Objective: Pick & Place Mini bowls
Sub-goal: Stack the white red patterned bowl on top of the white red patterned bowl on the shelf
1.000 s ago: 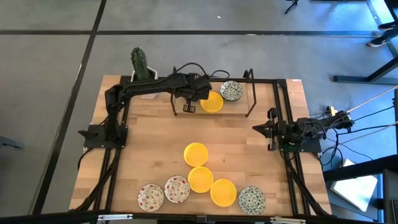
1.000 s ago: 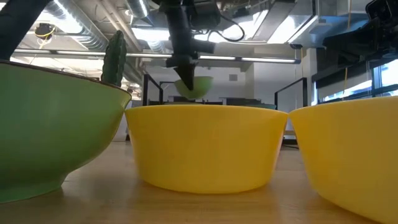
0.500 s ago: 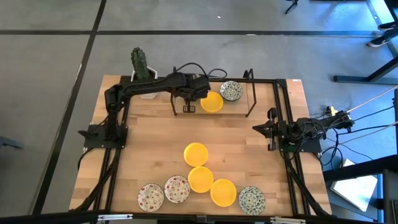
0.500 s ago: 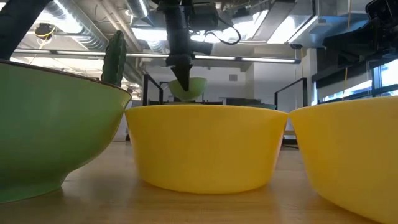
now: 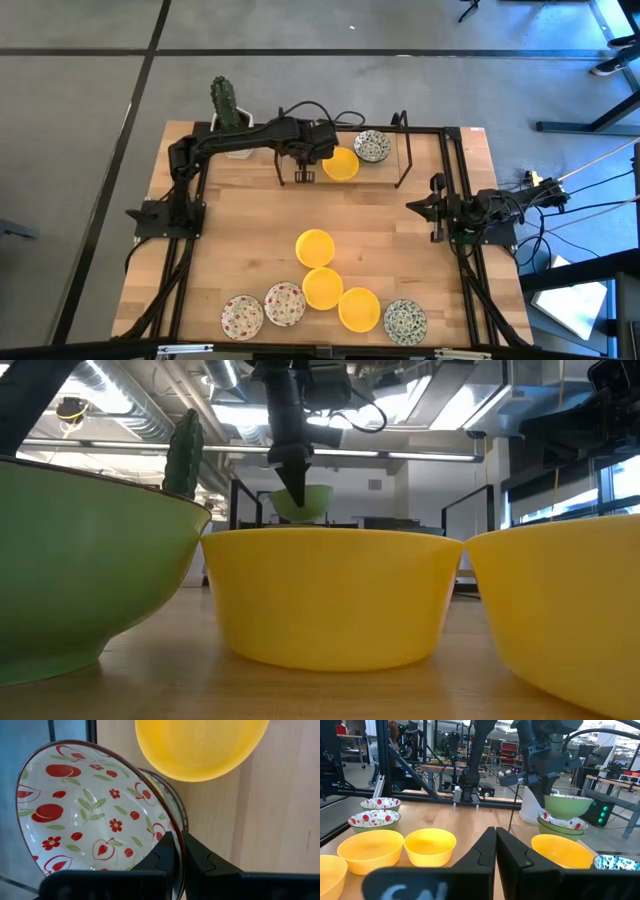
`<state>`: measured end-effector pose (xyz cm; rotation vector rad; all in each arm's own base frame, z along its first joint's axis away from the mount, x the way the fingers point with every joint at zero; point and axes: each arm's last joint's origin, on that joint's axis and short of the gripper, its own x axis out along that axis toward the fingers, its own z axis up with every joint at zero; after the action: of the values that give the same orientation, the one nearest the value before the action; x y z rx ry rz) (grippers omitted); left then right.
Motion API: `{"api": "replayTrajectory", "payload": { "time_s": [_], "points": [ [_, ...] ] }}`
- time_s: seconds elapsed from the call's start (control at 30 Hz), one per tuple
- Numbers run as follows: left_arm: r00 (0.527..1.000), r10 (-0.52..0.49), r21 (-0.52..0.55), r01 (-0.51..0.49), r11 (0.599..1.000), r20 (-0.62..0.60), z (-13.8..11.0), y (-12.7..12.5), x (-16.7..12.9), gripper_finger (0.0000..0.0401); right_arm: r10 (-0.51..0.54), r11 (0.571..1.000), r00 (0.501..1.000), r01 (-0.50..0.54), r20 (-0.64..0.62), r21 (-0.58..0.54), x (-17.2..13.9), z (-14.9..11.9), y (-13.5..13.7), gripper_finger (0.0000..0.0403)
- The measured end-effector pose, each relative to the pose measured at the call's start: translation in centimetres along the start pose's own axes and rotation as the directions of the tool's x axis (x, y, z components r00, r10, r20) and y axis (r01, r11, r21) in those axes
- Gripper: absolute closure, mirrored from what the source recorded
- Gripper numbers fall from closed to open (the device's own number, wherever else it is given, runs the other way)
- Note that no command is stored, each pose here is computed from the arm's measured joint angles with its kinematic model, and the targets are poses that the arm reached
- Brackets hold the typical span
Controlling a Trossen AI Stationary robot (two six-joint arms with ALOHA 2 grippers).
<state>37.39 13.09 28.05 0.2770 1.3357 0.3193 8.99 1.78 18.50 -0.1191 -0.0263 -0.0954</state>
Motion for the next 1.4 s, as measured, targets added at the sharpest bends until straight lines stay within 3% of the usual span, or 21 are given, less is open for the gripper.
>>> {"api": "replayTrajectory", "payload": {
  "time_s": [0.17,0.47,0.7,1.1,1.4],
  "points": [
    [1.0,-0.006,-0.002,0.006,1.0,-0.024,0.1,-0.2,0.7,0.0393,0.0,1.0,1.0,0.0,0.0,0.0,0.0,0.0,0.0,0.0389],
    [0.992,0.007,0.094,0.005,0.996,-0.123,0.3,-0.8,4.0,0.0393,0.011,1.0,1.0,-0.011,-0.011,-0.005,0.0,-0.1,0.0,0.0389],
    [0.992,0.006,0.068,0.003,0.998,-0.123,0.2,-0.5,4.0,0.0389,0.011,1.0,1.0,-0.011,-0.013,-0.009,0.0,-0.1,0.0,0.0389],
    [0.988,0.019,0.078,-0.007,0.997,-0.156,-0.1,-0.5,3.9,0.0329,0.012,1.0,1.0,-0.011,-0.013,0.009,0.0,-0.1,0.0,0.0389],
    [0.97,0.079,0.179,-0.038,0.983,-0.23,-0.4,-2.5,2.4,0.0308,0.012,1.0,1.0,-0.012,-0.014,0.009,0.0,-0.1,0.0,0.0389]
  ]
}}
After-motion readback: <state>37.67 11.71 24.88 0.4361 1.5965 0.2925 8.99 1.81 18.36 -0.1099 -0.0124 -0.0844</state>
